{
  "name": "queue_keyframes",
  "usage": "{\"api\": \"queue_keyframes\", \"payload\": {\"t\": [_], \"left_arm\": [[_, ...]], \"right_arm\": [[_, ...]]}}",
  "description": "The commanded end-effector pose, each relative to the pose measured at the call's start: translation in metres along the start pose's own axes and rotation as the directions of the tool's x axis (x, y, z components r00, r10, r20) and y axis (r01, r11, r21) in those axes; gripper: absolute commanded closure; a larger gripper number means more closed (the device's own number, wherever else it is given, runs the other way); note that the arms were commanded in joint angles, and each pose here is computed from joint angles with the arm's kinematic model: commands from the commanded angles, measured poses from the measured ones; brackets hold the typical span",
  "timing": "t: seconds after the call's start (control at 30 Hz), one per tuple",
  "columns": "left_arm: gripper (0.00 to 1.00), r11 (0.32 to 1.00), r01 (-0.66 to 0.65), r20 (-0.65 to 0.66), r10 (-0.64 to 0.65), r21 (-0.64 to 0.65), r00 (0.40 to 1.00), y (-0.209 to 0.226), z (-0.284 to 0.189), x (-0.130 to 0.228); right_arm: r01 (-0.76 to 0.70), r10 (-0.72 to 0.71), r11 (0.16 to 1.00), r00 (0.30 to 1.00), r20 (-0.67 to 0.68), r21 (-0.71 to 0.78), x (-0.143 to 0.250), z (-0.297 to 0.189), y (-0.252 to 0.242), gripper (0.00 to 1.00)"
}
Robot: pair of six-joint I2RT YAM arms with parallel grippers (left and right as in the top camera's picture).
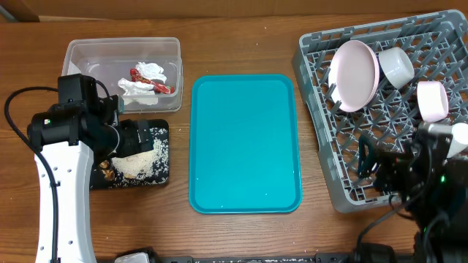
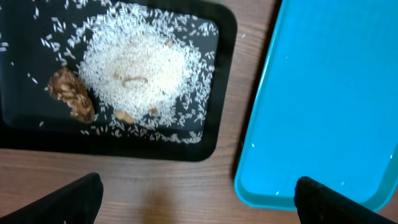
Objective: Sort waste into correct bins and load items into the dishwasher
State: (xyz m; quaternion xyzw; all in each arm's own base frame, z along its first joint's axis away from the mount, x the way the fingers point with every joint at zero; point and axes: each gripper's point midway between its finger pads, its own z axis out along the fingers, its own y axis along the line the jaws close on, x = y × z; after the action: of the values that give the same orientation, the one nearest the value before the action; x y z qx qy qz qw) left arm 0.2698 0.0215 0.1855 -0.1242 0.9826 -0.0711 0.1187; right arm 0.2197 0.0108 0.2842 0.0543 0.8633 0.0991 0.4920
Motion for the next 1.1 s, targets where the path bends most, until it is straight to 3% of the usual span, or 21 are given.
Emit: {"api": "queue_keyframes", "payload": {"t": [0.0, 0.77, 1.07], "left_arm": [[0.00, 0.999, -0.035, 0.053, 0.035, 0.001, 0.998, -0.002, -0.004, -0.012], [0.00, 0.999, -0.038, 0.070, 0.038, 0.001, 0.997, -0.002, -0.004, -0.016], [0.00, 0.999, -0.038, 0.070, 0.038, 0.001, 0.997, -0.002, -0.004, -0.016]], "right_arm": [[0.006, -0.006, 1.000, 1.000, 0.010, -0.003, 0.004, -0.002, 0.000, 0.00], [0.006, -0.006, 1.000, 1.000, 0.005, -0.003, 0.005, -0.001, 0.000, 0.00], [0.049, -0.050, 0.996, 0.999, -0.004, -0.076, 0.020, -0.003, 0.016, 0.00]]}}
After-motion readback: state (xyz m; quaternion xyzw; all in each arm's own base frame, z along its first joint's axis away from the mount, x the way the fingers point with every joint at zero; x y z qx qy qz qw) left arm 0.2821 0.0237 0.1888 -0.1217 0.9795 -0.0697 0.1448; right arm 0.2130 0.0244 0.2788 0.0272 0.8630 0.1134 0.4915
